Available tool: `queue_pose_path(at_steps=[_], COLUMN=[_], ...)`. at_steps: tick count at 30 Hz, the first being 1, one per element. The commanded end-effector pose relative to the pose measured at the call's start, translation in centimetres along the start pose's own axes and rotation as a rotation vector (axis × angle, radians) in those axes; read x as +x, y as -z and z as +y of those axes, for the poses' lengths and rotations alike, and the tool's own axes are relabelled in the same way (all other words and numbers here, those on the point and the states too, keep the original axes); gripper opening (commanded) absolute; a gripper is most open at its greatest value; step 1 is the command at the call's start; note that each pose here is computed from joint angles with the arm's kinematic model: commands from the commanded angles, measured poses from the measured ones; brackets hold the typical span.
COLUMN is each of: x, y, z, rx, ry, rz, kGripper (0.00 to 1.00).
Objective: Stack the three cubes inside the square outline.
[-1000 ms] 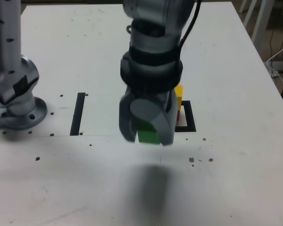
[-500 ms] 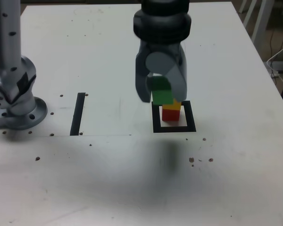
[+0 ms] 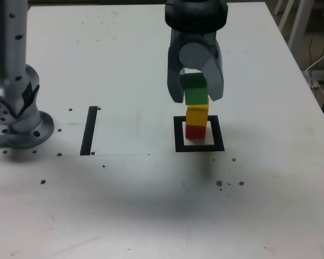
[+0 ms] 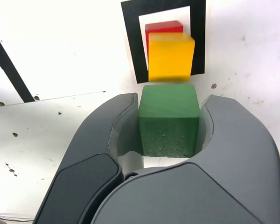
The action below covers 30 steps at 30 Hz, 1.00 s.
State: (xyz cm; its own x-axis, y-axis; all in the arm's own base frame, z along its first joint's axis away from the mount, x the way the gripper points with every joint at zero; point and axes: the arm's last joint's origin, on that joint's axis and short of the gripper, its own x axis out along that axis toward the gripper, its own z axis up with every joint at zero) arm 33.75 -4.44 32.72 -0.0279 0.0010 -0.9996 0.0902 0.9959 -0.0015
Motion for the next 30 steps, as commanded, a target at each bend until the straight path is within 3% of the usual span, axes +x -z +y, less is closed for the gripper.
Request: queue_pose_path(at_steps=[1, 30], x=[0.2, 1.9], y=[-0.4, -1.5], z=[0.3, 2.6], rx=[0.002, 0.031], ry=[0.005, 0.039], rz=[0.005, 0.051], kGripper=[0.33, 0.33])
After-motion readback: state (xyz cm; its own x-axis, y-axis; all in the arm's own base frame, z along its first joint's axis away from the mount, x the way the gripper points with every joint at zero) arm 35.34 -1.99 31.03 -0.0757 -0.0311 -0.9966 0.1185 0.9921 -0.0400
